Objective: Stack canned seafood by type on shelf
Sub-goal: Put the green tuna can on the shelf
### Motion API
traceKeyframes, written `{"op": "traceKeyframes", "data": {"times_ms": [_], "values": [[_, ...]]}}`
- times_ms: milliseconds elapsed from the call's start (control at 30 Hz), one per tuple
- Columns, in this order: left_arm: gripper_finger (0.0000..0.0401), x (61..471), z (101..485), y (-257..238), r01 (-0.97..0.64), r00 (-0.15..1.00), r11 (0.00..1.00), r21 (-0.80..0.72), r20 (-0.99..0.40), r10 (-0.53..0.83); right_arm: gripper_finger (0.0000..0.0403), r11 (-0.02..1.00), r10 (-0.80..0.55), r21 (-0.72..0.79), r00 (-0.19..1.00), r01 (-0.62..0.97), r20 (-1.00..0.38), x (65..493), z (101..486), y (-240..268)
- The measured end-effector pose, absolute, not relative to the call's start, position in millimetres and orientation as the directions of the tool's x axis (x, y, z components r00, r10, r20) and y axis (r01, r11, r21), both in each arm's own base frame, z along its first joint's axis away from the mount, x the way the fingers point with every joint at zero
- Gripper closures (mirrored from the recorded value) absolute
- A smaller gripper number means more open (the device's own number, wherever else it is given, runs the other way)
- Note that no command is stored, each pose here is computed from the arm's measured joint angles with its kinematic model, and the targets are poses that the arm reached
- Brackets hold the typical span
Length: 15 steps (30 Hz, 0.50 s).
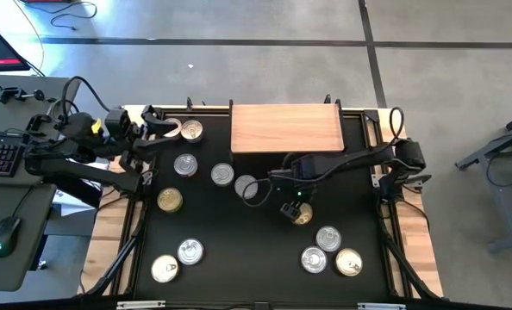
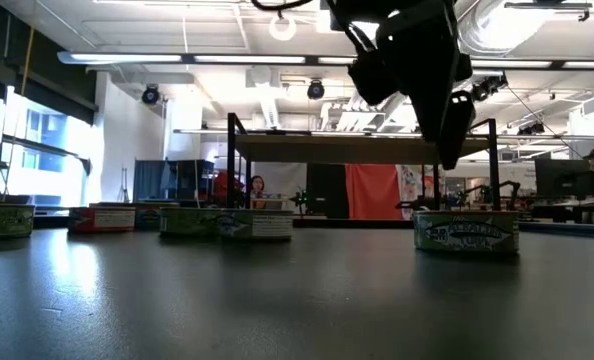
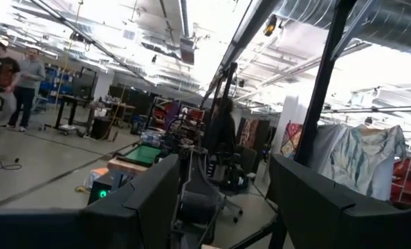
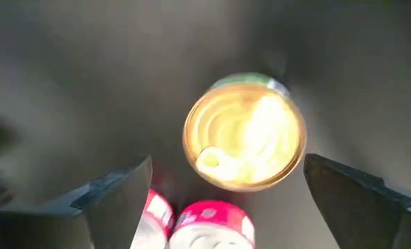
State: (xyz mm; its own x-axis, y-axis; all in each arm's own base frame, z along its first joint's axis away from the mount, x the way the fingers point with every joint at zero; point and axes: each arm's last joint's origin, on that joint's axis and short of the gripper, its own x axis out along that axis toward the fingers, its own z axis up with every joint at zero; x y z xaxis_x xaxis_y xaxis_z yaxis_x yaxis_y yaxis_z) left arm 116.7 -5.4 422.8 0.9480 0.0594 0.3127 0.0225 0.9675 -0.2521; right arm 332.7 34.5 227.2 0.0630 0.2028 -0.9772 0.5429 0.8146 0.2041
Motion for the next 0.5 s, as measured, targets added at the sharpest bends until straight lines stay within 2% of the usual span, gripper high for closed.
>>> {"op": "traceKeyframes", "data": {"times_ms": [300,500], "values": [[0.0185,124.5,420.3,-5.8,0.01,0.955,0.966,-0.259,0.289,0.067,0.0006,0.905,0.104,0.108,0.032,0.412,-0.994,327.5,227.9,39.8],[0.0185,130.0,418.4,-6.2,0.007,0.96,0.965,-0.261,0.272,0.067,0.0007,0.891,0.092,0.096,0.031,0.444,-0.995,327.1,227.5,42.3]]}}
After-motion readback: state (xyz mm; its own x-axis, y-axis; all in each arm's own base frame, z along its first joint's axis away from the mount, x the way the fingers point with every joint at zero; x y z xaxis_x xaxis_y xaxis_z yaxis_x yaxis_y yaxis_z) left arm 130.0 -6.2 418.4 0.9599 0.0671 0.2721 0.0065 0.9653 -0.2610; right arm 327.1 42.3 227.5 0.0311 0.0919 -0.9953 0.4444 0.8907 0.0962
